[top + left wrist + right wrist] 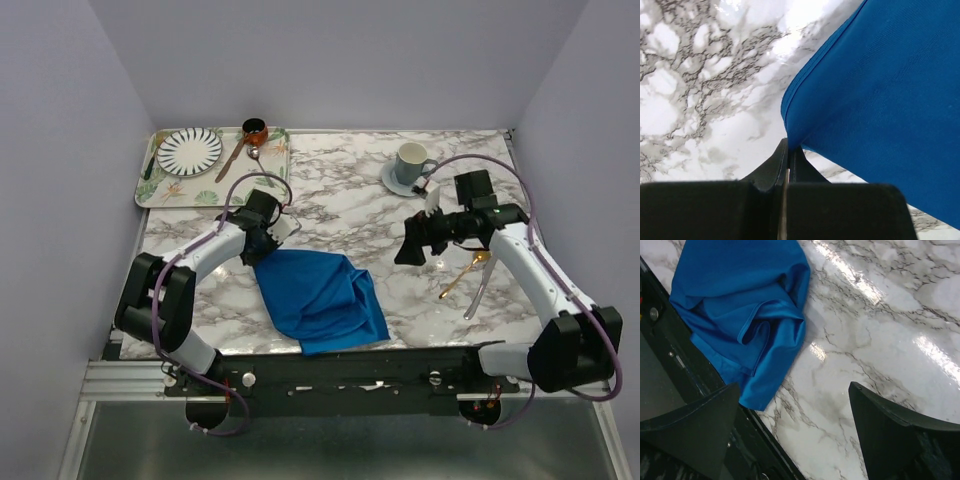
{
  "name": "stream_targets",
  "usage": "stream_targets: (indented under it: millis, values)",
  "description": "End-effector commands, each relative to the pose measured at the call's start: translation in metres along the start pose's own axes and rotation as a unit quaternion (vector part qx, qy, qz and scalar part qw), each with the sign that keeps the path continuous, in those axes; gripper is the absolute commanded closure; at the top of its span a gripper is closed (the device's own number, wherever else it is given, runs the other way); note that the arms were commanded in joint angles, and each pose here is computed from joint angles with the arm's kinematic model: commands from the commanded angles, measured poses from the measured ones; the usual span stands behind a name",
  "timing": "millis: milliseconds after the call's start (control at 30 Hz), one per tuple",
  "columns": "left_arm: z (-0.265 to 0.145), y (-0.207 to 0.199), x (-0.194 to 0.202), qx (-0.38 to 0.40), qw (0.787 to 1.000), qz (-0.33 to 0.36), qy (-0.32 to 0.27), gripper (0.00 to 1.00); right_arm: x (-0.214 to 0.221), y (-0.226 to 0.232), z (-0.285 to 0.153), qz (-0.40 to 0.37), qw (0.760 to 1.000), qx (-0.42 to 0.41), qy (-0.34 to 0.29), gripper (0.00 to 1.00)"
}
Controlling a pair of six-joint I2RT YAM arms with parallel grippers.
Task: Fold the napkin into a case and place the utensils inside
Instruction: Pick up the crumpled napkin from the center of the board, then move the crumpled napkin to the center of the board.
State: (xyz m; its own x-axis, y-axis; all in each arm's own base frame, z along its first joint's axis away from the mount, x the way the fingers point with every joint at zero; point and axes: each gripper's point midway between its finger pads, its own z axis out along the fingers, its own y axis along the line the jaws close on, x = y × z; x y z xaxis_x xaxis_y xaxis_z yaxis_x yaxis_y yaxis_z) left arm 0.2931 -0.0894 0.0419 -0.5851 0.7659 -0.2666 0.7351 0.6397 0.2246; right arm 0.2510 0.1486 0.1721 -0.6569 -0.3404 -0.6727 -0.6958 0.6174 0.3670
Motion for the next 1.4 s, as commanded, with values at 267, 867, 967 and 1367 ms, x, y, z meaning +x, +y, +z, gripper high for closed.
stream_targets:
  millis: [267,867,967,1367]
  values:
    - [-0.023,0.015,-0.008,0.010,0.996,-0.070,-0.055,1.00,-0.014,0.012,0.106,0.019,0.993,-0.082,0.083,0.19]
    - [-0.022,0.011,-0.017,0.037,0.991,-0.104,-0.075,1.00,0.039,0.025,0.187,0.077,0.965,-0.132,0.215,0.44]
    - [-0.025,0.011,-0.023,0.044,0.990,-0.108,-0.080,1.00,0.033,0.030,0.181,0.076,0.963,-0.143,0.217,0.99]
    - [-0.135,0.045,-0.130,0.071,0.962,-0.125,-0.233,1.00,-0.083,0.026,0.048,-0.113,0.992,-0.035,0.051,0.99]
